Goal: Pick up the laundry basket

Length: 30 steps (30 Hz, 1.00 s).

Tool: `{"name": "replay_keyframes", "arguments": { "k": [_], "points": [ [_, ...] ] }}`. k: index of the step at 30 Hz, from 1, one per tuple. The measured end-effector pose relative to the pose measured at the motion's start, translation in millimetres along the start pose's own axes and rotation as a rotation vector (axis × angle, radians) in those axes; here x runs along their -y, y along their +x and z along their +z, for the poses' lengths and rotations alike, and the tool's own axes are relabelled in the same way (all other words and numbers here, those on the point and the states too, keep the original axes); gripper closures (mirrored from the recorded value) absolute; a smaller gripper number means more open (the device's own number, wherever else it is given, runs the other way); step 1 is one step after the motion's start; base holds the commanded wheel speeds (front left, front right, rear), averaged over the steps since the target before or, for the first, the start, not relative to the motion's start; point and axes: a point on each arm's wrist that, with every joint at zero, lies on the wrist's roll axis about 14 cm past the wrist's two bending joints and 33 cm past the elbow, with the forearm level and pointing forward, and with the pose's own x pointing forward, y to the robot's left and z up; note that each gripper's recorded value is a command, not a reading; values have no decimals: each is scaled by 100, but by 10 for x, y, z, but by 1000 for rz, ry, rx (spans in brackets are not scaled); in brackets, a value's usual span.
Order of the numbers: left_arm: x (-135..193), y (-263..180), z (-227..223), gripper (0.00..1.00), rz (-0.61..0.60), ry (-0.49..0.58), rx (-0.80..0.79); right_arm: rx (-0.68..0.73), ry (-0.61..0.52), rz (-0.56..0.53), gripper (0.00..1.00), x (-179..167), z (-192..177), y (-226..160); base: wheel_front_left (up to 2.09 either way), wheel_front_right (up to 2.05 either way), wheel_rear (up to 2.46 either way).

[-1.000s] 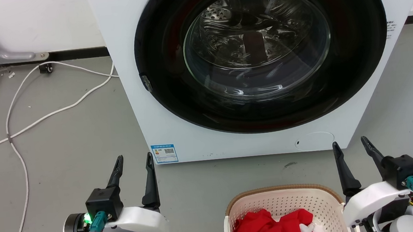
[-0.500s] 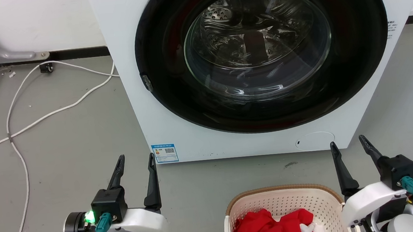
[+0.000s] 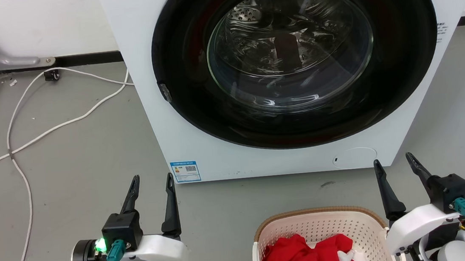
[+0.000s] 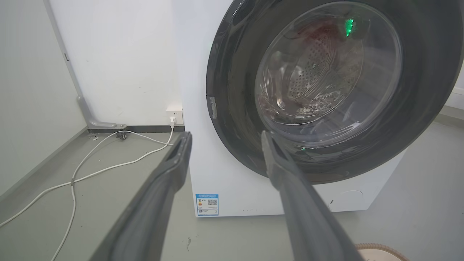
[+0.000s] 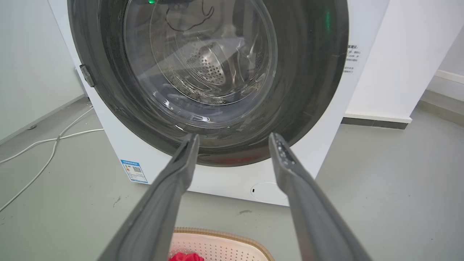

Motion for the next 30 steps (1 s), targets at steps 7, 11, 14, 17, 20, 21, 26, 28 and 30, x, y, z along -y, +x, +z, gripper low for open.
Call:
{"name": "replay_keyframes", "arguments": {
  "k": [7,11,14,17,20,21,26,28,30],
  "points": [
    [70,10,-56,0,-22,0,-16,-15,11,-25,0,78,-53,-13,0,0,0],
    [183,17,-188,0,-58,-8,-55,-33,17,-51,0,163,-115,-33,0,0,0],
    [303,35,-302,0,-96,-16,-89,-58,21,-74,0,236,-190,-58,0,0,0],
    [417,65,-408,0,-127,-30,-121,-85,30,-100,0,318,-275,-95,0,0,0],
    [523,77,-542,0,-155,-44,-162,-114,36,-125,0,392,-370,-135,0,0,0],
    [564,85,-591,0,-166,-49,-177,-126,38,-133,0,416,-407,-150,0,0,0],
    [730,25,-961,0,-210,-65,-296,-185,52,-170,0,525,-596,-189,0,0,0],
    [785,-11,-1134,0,-225,-73,-354,-226,57,-185,0,566,-717,-221,0,0,0],
    [822,-62,-1318,0,-236,-78,-419,-269,63,-197,0,593,-849,-255,0,0,0]
  ]
}}
